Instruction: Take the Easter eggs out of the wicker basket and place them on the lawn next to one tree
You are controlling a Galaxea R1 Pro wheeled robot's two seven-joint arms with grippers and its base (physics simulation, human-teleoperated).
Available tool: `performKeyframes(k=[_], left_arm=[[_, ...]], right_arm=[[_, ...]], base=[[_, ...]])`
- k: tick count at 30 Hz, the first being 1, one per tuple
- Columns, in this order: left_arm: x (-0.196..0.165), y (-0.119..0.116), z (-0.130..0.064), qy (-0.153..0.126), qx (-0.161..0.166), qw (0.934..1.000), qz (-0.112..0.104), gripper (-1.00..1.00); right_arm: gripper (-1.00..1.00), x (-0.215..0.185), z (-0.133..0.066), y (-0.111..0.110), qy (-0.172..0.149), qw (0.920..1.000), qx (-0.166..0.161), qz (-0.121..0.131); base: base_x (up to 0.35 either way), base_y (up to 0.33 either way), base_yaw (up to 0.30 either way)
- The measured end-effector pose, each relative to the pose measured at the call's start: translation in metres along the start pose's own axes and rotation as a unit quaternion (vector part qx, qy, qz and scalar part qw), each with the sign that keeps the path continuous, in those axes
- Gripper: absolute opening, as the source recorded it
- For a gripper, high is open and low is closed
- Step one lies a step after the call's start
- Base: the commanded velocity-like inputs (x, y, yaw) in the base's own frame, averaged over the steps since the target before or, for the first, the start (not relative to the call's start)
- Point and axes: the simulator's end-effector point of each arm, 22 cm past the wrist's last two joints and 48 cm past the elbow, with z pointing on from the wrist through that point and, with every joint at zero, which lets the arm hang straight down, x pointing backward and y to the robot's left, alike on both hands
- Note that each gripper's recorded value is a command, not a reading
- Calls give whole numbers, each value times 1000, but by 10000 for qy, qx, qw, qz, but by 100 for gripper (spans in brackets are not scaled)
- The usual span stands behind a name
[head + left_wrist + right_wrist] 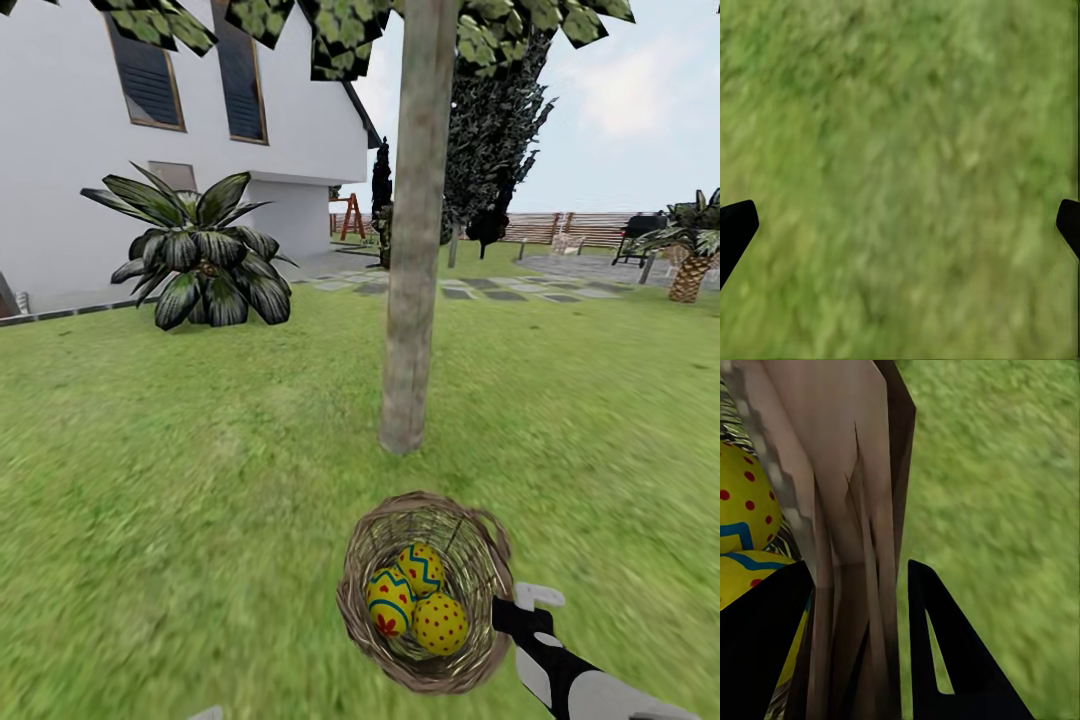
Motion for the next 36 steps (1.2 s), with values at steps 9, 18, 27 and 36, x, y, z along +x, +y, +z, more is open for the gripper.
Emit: performKeyframes(k=[9, 18, 27, 36], left_arm=[[0, 0, 0, 1, 2, 10000, 0, 100], [0, 0, 0, 0, 4, 10000, 2, 100], [0, -1, 0, -7, 6, 10000, 4, 100], [-1, 0, 0, -15, 4, 10000, 2, 100]], right_arm=[[-100, 0, 0, 0, -1, 10000, 1, 1], [-100, 0, 0, 0, 0, 10000, 2, 1], [-100, 0, 0, -2, -2, 10000, 17, -4], [-100, 1, 1, -9, 37, 9997, 110, 193]], base=[[319, -146, 0], [269, -233, 0], [254, -245, 0], [253, -245, 0]])
